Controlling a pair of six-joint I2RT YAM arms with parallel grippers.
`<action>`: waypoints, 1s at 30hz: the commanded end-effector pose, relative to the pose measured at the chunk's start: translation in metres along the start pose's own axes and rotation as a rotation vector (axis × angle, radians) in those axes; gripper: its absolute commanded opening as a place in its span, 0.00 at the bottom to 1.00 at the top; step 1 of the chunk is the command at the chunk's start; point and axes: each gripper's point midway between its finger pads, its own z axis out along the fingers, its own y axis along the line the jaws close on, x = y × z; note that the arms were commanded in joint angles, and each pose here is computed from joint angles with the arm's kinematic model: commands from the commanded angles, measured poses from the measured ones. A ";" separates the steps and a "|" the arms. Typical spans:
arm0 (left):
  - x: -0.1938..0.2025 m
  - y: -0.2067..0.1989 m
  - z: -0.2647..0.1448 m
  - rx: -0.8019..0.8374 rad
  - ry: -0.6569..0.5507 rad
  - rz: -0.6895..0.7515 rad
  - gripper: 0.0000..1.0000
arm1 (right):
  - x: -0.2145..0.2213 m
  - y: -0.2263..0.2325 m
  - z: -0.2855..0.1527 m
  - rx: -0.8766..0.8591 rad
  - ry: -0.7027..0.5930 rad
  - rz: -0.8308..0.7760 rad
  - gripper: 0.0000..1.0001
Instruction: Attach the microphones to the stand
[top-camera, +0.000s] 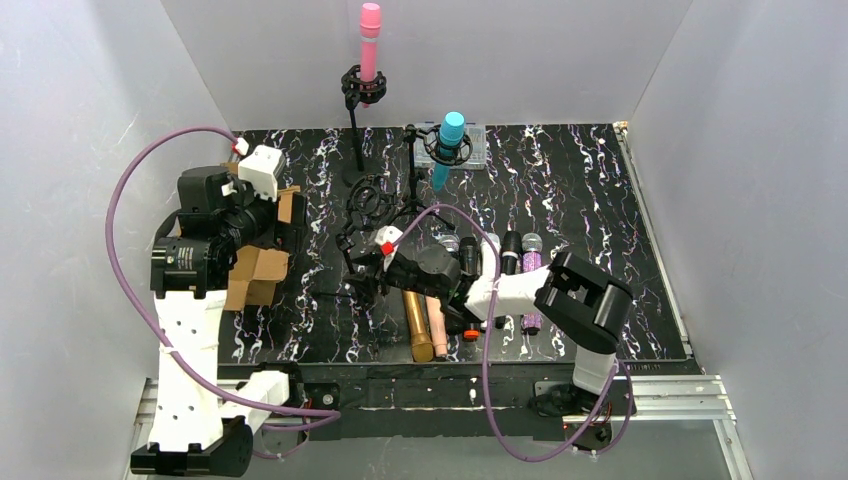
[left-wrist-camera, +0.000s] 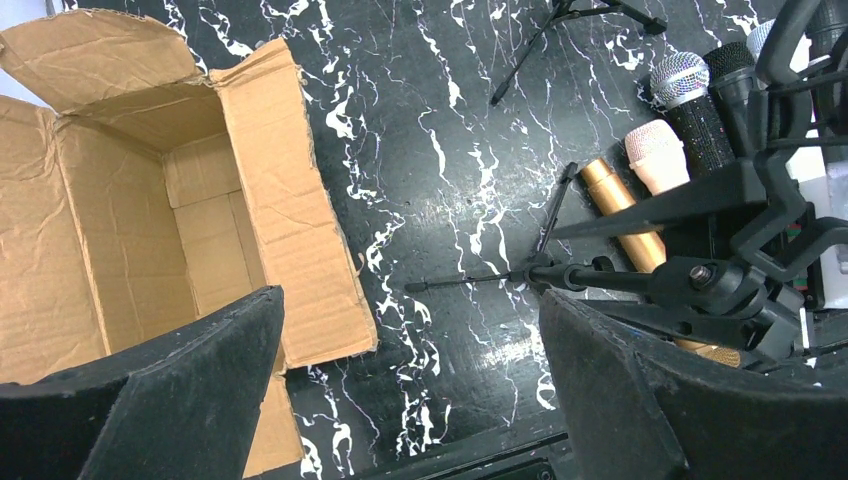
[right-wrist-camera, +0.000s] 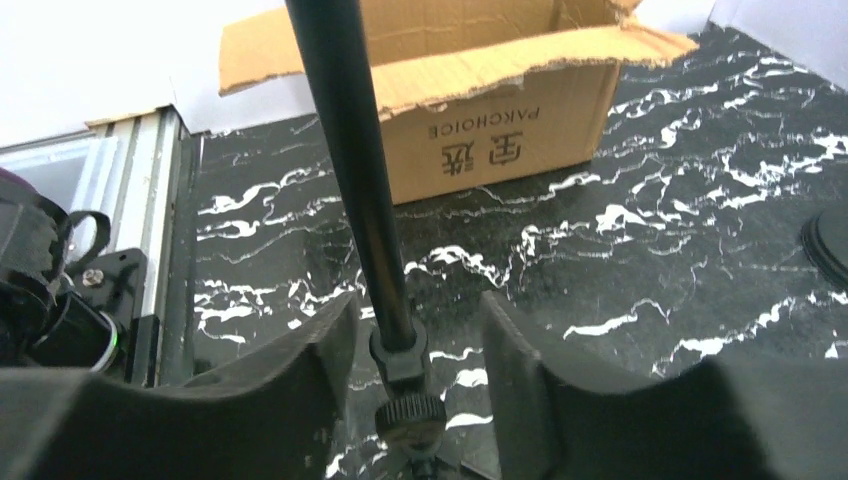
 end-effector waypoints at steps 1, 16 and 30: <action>0.001 -0.003 -0.006 0.007 -0.017 0.009 0.99 | -0.019 -0.001 -0.011 0.010 0.001 -0.035 0.64; 0.000 -0.016 0.001 0.091 0.008 -0.026 0.99 | 0.010 -0.015 -0.088 0.354 0.398 0.147 0.80; 0.007 -0.024 -0.003 0.135 0.020 -0.011 0.99 | 0.074 0.009 -0.126 0.544 0.619 0.327 0.72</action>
